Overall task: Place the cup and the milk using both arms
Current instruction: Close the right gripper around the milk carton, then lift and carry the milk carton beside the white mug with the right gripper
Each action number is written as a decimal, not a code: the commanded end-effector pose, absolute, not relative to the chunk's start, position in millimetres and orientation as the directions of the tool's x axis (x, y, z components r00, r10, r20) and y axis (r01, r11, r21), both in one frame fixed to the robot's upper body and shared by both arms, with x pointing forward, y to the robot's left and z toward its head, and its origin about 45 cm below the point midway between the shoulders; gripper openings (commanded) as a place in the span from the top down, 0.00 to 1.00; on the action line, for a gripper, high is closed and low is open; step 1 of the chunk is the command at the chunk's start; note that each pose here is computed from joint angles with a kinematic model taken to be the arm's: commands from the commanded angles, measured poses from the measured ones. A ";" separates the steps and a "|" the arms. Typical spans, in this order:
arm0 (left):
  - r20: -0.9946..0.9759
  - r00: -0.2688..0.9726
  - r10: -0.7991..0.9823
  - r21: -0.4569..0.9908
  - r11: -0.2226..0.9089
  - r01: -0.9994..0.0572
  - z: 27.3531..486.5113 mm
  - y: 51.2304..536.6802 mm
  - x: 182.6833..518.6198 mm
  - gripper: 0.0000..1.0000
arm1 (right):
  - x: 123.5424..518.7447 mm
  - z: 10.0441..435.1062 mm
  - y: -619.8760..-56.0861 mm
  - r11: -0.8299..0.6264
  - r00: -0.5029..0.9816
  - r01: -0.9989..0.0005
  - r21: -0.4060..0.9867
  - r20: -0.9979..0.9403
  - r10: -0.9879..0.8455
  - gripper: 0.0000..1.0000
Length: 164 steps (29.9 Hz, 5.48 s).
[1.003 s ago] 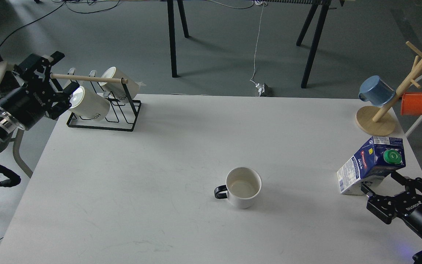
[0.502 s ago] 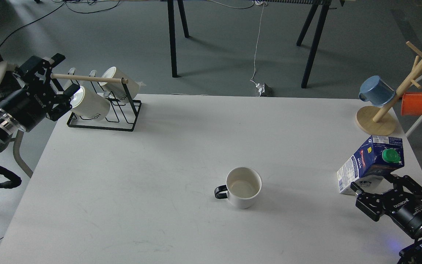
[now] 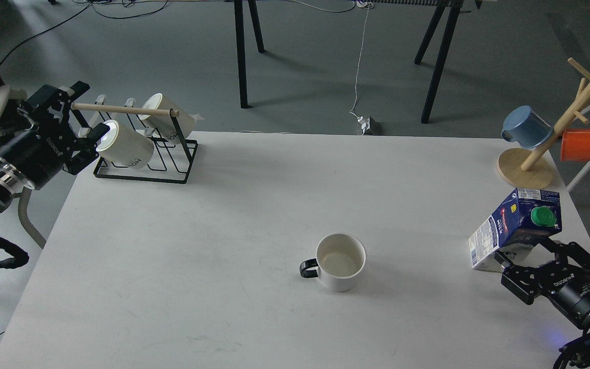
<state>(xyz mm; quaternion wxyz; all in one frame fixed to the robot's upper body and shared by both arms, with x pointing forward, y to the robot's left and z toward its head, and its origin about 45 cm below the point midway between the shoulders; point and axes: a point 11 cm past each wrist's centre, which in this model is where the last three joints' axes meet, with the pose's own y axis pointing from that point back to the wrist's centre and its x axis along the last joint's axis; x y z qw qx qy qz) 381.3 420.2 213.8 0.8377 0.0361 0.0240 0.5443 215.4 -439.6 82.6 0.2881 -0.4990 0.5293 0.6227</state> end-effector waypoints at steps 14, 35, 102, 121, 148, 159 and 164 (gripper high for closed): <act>-0.001 0.400 0.917 0.092 0.398 -0.913 211.5 422.4 380.3 0.01 | 211.7 74.2 -428.5 -0.298 -0.345 -0.876 0.381 -0.924 -0.166 0.01; -0.016 0.375 0.927 0.122 0.374 -0.920 194.6 426.2 376.1 0.01 | 208.5 60.8 -413.0 -0.261 -0.345 -0.900 0.348 -0.937 -0.059 0.01; -0.018 0.338 0.941 0.167 0.336 -0.927 176.1 436.7 369.3 0.01 | 219.3 73.0 -418.6 -0.269 -0.312 -0.908 0.321 -0.947 -0.077 0.01; -0.029 0.333 0.943 0.175 0.332 -0.927 169.1 433.9 368.9 0.01 | 236.2 83.1 -415.8 -0.279 -0.273 -0.917 0.285 -0.959 -0.080 0.03; -0.031 0.335 0.942 0.175 0.335 -0.926 168.1 432.4 368.9 0.01 | 250.9 113.4 -403.1 -0.362 -0.192 -0.904 0.226 -0.973 -0.126 0.67; -0.030 0.334 0.942 0.176 0.334 -0.926 168.5 433.1 368.8 0.01 | 236.1 93.9 -339.3 -0.523 -0.203 -0.816 0.246 -0.969 -0.139 0.67; -0.027 0.333 0.943 0.176 0.332 -0.927 169.1 434.4 368.6 0.01 | 231.3 87.4 -318.0 -0.561 -0.207 -0.794 0.232 -0.972 -0.108 0.66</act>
